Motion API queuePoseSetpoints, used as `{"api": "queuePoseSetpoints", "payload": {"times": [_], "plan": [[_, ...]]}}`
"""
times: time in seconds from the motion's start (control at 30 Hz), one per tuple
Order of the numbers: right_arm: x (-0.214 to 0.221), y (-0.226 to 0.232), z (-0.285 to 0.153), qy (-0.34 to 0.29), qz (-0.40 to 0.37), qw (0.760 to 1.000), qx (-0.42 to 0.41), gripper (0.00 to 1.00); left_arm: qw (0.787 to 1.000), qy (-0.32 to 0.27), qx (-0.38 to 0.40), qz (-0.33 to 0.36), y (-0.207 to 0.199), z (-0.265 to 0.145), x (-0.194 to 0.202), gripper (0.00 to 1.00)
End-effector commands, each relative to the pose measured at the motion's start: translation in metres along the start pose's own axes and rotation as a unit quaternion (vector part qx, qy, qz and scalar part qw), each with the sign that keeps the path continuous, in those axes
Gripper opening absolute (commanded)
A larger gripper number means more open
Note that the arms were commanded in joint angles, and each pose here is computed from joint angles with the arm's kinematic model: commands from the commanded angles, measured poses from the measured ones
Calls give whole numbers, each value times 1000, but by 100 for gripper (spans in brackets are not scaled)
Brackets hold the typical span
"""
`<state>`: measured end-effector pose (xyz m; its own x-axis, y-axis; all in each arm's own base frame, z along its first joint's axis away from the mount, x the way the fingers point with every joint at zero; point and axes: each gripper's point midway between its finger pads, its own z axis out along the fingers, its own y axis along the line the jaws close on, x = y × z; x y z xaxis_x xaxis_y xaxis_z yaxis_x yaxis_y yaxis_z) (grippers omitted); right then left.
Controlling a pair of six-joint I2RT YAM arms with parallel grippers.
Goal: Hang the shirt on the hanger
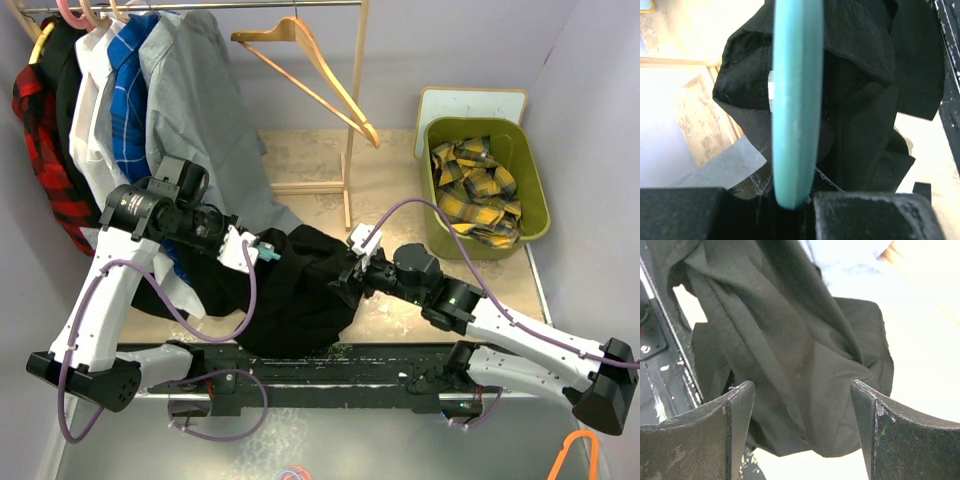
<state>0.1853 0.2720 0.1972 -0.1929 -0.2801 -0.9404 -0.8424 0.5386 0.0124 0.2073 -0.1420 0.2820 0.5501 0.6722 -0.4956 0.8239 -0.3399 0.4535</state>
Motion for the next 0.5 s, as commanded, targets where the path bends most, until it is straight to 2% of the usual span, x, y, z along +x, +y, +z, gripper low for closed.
{"api": "queuePoseSetpoints", "payload": {"times": [0.0, 0.13, 0.23, 0.27, 0.3, 0.4, 0.47], "plan": [[-34, -10, 6, -80, -25, 996, 25, 79, 997, -56, -46, -17, 19, -9, -27, 0], [-33, 1, 16, -79, -31, 996, -8, 72, 996, -69, -49, -20, 20, -7, -30, 0], [-37, 5, 21, -86, -37, 995, -23, 60, 996, -69, -53, -20, 22, -6, -30, 0], [-39, 6, 22, -91, -38, 995, -26, 52, 996, -69, -54, -21, 23, -7, -30, 0], [-41, 7, 22, -97, -38, 994, -28, 41, 996, -69, -55, -21, 24, -6, -30, 0], [-45, 9, 21, -111, -37, 993, -33, 0, 996, -65, -57, -24, 26, -5, -27, 0], [-43, 10, 20, -112, -30, 993, -35, 0, 996, -61, -63, -32, 30, -5, -24, 0]]}}
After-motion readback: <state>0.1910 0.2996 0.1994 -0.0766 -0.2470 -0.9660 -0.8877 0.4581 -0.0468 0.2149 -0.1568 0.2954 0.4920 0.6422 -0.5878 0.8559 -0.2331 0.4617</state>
